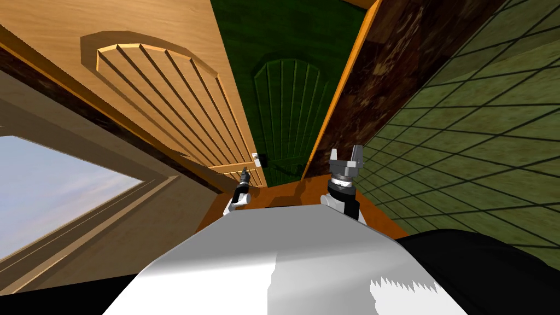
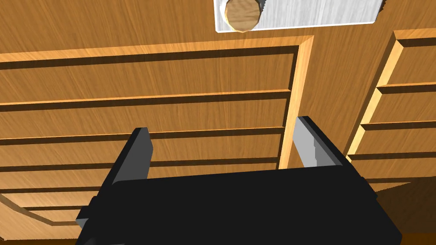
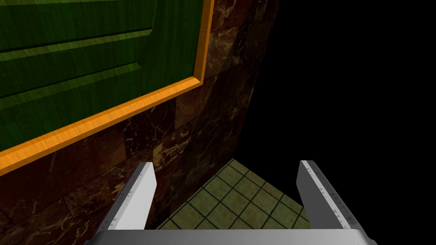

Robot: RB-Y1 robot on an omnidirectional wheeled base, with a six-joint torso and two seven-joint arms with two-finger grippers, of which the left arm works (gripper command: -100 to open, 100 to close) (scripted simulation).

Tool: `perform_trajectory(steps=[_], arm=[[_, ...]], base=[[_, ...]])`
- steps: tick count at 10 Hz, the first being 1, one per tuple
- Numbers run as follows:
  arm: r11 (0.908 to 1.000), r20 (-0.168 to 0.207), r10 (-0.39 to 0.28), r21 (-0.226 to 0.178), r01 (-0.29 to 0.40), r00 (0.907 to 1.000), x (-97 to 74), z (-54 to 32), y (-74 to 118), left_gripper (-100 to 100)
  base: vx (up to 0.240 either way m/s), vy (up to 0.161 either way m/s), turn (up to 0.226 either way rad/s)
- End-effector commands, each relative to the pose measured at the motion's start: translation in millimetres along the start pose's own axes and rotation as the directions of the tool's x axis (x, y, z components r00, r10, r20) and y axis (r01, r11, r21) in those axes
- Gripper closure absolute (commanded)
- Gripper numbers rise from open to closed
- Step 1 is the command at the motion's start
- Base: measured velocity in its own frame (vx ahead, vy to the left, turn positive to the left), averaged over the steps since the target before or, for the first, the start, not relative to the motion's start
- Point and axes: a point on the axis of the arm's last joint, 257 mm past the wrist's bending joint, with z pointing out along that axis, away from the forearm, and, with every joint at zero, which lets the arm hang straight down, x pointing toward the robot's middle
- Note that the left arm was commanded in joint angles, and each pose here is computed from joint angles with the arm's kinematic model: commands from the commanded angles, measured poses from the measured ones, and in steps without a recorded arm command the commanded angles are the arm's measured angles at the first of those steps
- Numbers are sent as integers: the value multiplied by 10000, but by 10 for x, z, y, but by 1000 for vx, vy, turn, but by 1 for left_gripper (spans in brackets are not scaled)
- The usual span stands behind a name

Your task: Pull the door open

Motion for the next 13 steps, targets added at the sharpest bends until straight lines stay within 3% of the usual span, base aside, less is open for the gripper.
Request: perform_trajectory(steps=[1, 4, 6, 13], arm=[[9998, 1, -27, -204, 27, 10000, 11, 11, 99, -100], [9985, -14, -97, -543, 96, 10000, 50, 46, 242, -100], [9988, -11, -81, -480, 80, 10000, 46, 48, 217, -100], [9988, -7, -67, -486, 66, 10000, 38, 64, 227, -100]], base=[[155, 18, -85], [159, 27, -93], [21, 13, -4], [-199, 8, 2]])
